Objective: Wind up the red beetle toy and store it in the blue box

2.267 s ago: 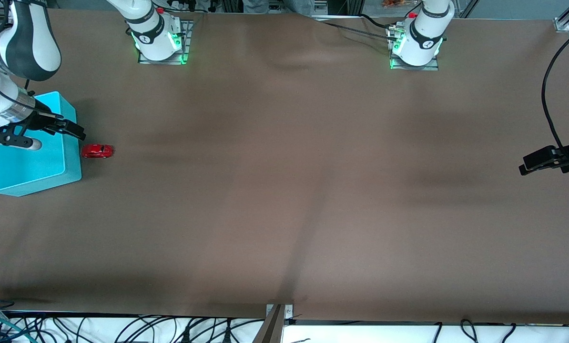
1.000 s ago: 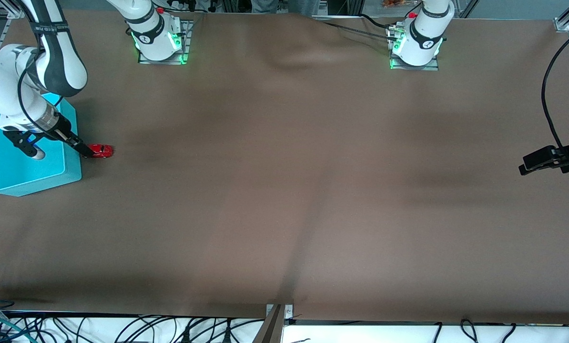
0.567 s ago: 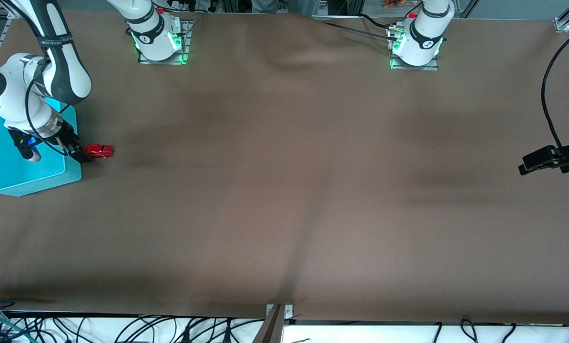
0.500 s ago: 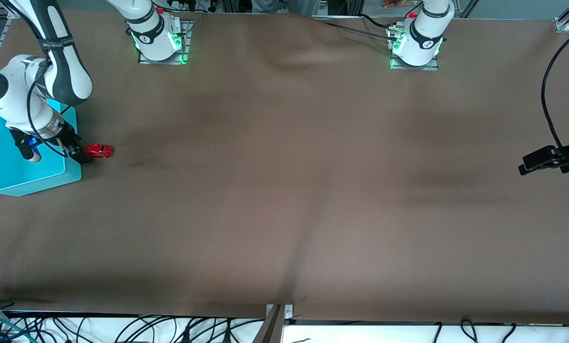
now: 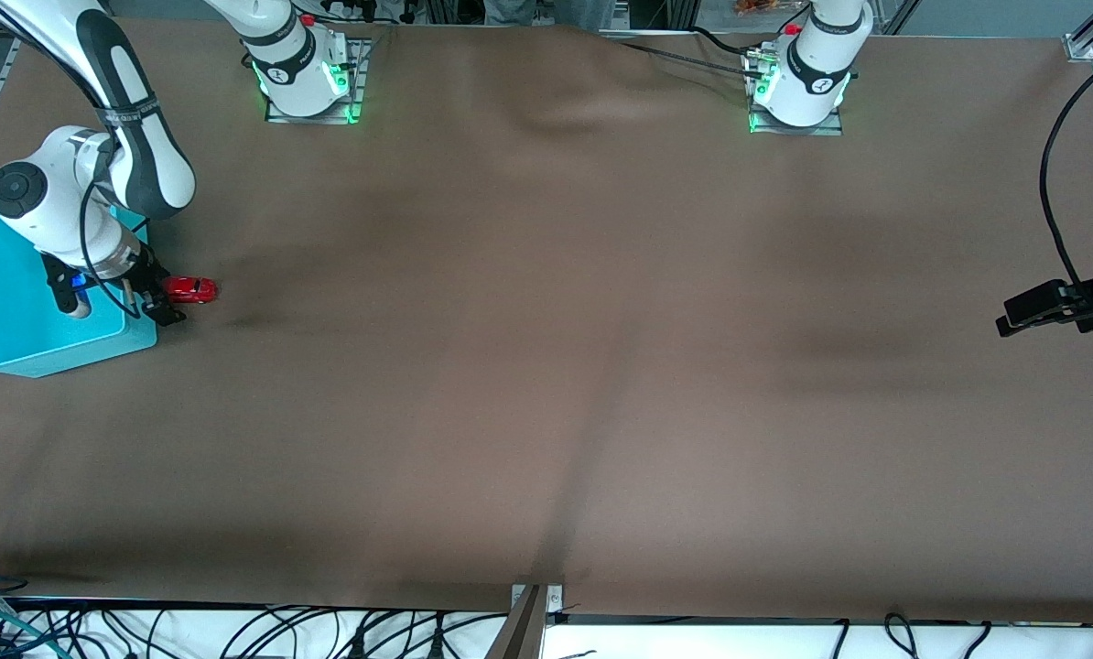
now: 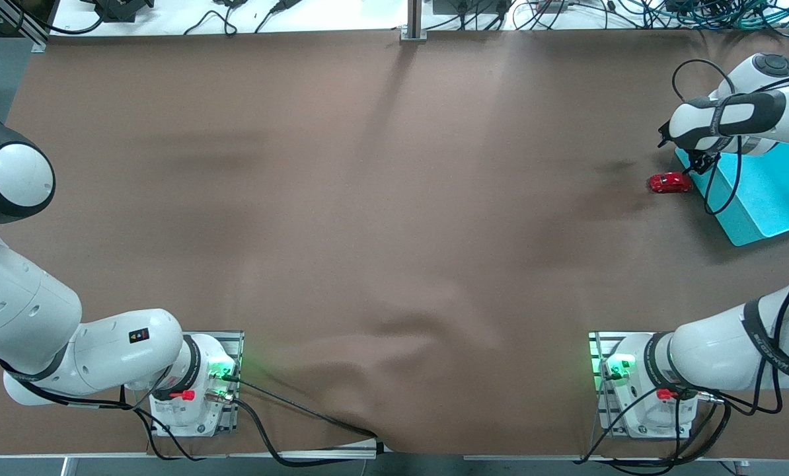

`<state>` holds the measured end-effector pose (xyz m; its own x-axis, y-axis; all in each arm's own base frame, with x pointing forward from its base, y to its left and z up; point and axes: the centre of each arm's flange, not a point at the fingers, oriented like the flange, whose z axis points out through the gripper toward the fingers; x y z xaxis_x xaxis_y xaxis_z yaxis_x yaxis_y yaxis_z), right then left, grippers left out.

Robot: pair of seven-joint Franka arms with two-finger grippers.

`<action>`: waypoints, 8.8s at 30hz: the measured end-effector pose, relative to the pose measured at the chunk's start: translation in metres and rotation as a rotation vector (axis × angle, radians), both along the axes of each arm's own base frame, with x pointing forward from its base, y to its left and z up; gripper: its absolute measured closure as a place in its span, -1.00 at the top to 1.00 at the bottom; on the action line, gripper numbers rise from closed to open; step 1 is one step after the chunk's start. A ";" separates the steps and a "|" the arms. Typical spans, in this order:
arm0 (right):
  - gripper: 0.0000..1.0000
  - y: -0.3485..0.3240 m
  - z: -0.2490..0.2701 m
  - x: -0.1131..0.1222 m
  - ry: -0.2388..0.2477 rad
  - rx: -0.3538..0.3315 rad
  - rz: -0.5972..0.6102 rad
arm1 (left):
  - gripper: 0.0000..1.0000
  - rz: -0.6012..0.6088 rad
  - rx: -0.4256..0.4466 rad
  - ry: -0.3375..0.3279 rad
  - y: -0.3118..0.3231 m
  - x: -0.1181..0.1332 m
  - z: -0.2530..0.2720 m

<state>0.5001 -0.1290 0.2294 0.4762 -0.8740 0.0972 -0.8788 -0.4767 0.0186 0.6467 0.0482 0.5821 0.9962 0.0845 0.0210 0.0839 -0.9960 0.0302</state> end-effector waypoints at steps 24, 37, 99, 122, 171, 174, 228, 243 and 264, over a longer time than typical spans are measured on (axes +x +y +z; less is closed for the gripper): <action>1.00 -0.037 -0.010 -0.019 0.023 -0.016 -0.121 | 1.00 -0.041 -0.001 0.004 -0.026 0.002 -0.003; 1.00 -0.040 -0.020 -0.032 0.043 -0.011 -0.210 | 1.00 -0.040 -0.001 0.005 -0.026 0.003 -0.004; 0.03 -0.022 -0.034 -0.027 0.024 -0.018 -0.209 | 1.00 -0.043 -0.001 0.005 -0.028 0.003 -0.004; 0.03 0.004 0.017 -0.016 0.026 -0.032 -0.084 | 1.00 -0.043 -0.001 0.005 -0.028 0.003 -0.004; 0.03 0.035 0.175 0.022 0.234 -0.072 0.504 | 1.00 -0.043 -0.001 0.005 -0.028 0.003 -0.005; 0.03 0.036 0.183 0.025 0.235 -0.049 0.565 | 1.00 -0.042 -0.001 0.005 -0.027 0.003 -0.005; 0.03 -0.094 0.237 0.015 0.280 0.101 1.187 | 1.00 -0.040 0.000 0.003 -0.026 0.003 -0.004; 0.03 -0.140 0.201 0.016 0.312 0.081 1.295 | 1.00 -0.038 0.000 0.003 -0.025 0.004 -0.005; 0.03 -0.191 0.113 0.015 0.335 0.085 1.287 | 1.00 -0.035 0.000 0.003 -0.023 0.004 -0.006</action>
